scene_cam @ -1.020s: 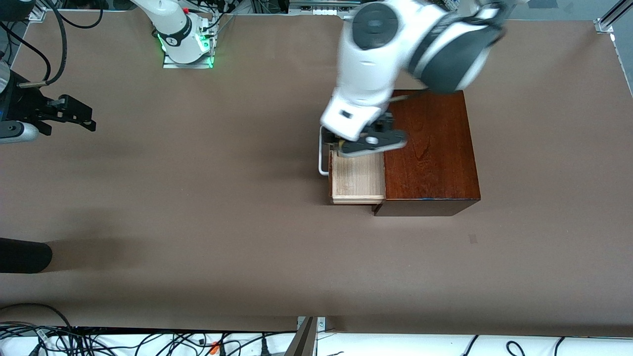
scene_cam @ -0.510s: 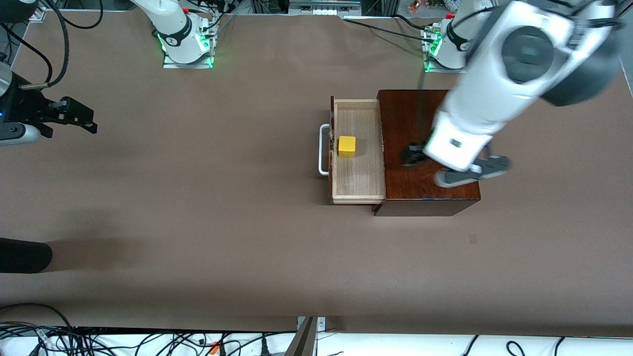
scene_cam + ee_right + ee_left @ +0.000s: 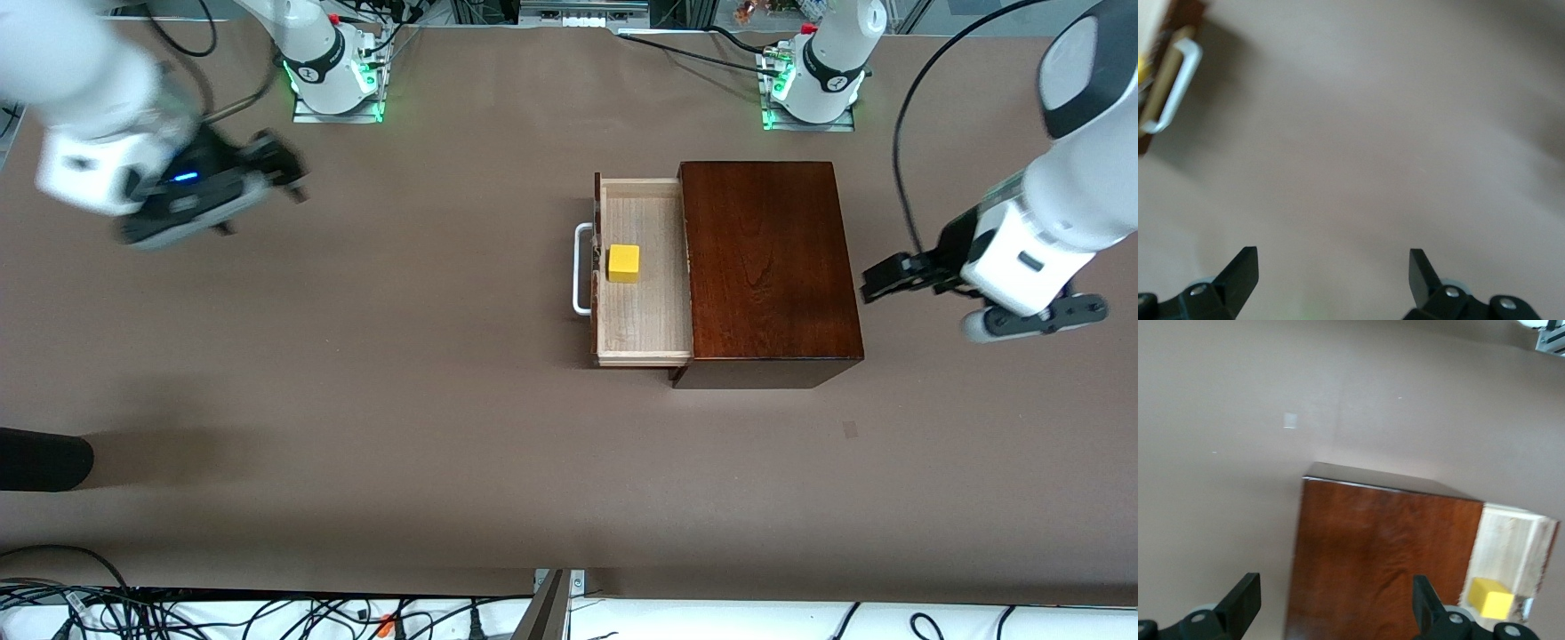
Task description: Open drawer, take yellow block, close drawer
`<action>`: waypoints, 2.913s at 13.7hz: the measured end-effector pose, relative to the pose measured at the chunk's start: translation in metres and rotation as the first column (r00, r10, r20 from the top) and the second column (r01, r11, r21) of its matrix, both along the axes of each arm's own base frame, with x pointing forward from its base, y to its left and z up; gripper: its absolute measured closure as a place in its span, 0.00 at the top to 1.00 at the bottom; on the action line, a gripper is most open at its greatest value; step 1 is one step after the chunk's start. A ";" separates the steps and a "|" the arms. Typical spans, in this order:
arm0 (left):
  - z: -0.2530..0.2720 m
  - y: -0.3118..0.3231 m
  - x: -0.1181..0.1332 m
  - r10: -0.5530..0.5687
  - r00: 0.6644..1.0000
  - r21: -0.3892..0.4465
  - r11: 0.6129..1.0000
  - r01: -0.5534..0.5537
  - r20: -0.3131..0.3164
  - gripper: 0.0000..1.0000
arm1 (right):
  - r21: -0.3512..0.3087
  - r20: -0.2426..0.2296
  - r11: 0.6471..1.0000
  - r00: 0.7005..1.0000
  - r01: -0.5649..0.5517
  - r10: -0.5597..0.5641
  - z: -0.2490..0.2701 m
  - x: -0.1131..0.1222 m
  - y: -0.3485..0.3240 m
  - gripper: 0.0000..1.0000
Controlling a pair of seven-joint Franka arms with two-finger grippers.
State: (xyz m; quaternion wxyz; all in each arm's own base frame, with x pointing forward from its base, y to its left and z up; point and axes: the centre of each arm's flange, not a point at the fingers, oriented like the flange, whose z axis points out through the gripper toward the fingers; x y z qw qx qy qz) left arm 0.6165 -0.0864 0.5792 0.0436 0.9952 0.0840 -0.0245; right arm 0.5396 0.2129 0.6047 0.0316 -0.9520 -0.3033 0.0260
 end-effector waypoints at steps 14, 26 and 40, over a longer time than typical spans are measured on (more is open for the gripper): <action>0.029 0.043 -0.053 -0.172 0.985 0.058 0.983 0.172 0.002 1.00 | 0.015 0.195 0.753 0.741 -0.657 0.643 -0.204 -0.109 0.345 1.00; 0.028 0.047 -0.053 -0.253 0.967 0.094 0.963 0.252 -0.005 1.00 | -0.084 0.203 0.686 0.662 -0.723 0.722 -0.260 -0.095 0.390 1.00; 0.026 0.046 -0.053 -0.266 0.964 0.096 0.959 0.265 -0.009 1.00 | -0.112 0.207 0.675 0.647 -0.729 0.734 -0.280 -0.087 0.399 0.71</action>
